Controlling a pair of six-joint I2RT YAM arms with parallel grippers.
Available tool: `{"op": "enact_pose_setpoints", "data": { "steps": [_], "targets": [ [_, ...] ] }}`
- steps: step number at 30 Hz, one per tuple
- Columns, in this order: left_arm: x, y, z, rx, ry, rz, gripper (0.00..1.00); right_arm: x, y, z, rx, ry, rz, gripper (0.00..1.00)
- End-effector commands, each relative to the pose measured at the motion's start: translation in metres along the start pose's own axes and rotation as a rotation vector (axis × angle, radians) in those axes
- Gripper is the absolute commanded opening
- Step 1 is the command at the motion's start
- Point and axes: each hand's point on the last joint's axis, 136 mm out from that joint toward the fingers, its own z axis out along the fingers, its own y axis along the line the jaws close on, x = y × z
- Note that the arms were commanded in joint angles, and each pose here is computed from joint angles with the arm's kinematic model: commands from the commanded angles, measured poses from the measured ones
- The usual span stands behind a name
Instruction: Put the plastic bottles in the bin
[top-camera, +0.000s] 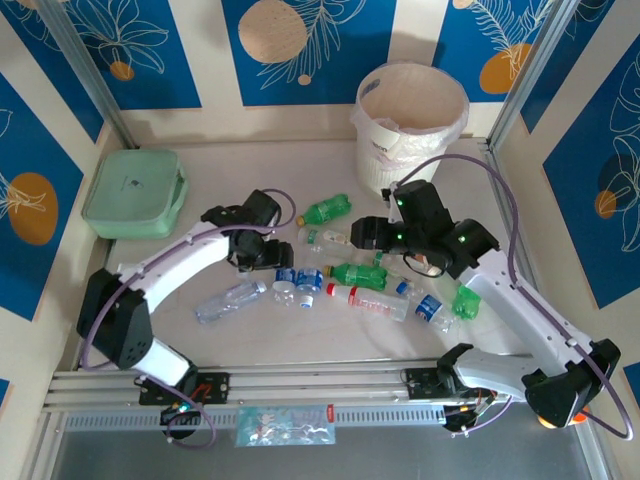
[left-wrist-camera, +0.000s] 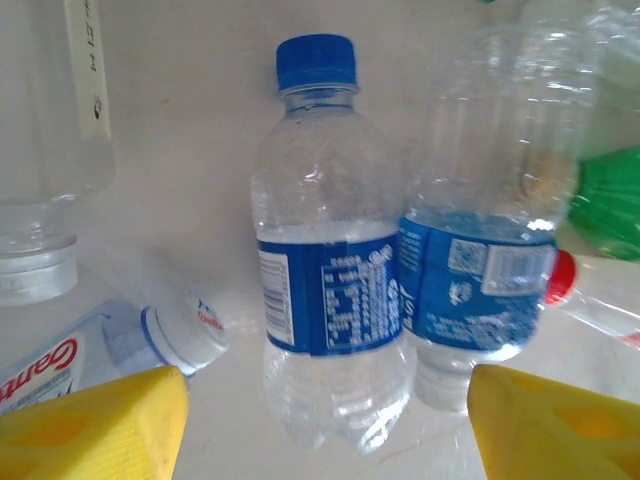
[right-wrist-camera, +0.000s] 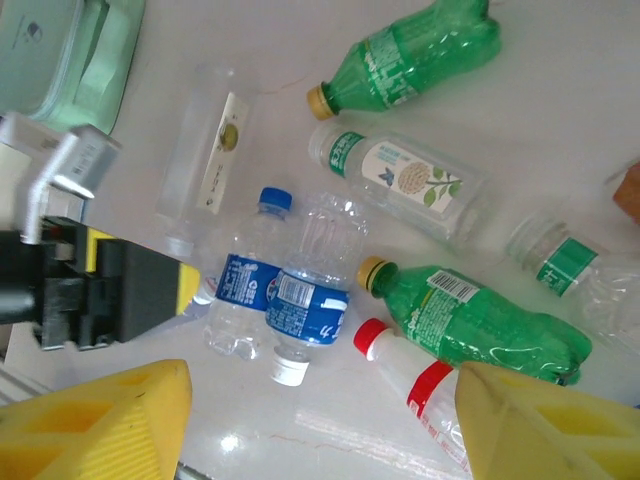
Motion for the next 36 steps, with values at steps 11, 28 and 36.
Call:
{"op": "enact_pose_setpoints", "data": {
  "steps": [11,28,36],
  "targets": [
    [-0.026,-0.005,0.06,-0.052,0.062,-0.066,0.75,0.003,0.008,0.0,-0.048,-0.009,-0.02,0.71],
    [-0.025,0.003,0.075,-0.08,0.066,-0.063,0.55,0.01,0.025,0.005,-0.123,0.014,-0.051,0.71],
    [-0.036,-0.004,0.028,-0.05,-0.03,-0.026,0.52,0.004,0.038,-0.015,-0.152,-0.079,-0.123,0.73]
  ]
}}
